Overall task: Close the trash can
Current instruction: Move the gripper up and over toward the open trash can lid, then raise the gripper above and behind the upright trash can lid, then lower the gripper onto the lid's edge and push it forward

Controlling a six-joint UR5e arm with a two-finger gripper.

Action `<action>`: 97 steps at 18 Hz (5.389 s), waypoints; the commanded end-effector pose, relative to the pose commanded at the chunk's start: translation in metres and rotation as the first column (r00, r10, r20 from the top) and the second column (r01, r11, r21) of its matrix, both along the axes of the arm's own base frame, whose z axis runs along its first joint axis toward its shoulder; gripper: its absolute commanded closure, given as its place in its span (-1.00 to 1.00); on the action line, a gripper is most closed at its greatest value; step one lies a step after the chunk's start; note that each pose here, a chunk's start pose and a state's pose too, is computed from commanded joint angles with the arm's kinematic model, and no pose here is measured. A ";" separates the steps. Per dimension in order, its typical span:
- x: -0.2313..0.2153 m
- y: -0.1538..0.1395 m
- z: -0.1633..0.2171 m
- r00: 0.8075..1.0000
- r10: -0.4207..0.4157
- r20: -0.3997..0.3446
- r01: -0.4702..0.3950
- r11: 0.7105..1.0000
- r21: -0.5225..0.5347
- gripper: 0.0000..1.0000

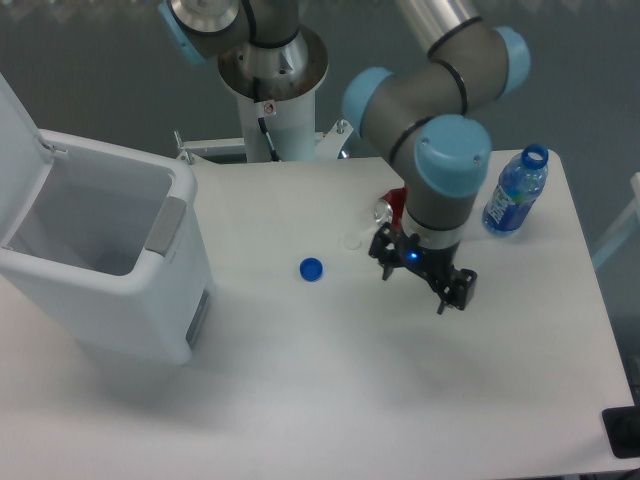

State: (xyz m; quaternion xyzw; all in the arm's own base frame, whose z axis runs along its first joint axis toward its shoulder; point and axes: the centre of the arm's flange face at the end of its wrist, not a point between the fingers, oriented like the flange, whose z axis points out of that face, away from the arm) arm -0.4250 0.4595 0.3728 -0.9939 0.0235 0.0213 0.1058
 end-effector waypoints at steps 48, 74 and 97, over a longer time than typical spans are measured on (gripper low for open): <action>0.434 0.034 0.277 0.919 -0.383 -0.090 0.362 0.733 0.576 1.00; 0.444 0.030 0.262 0.927 -0.321 -0.194 0.374 0.840 0.394 1.00; 0.324 0.059 0.200 0.986 -0.126 -0.108 0.154 0.941 0.303 1.00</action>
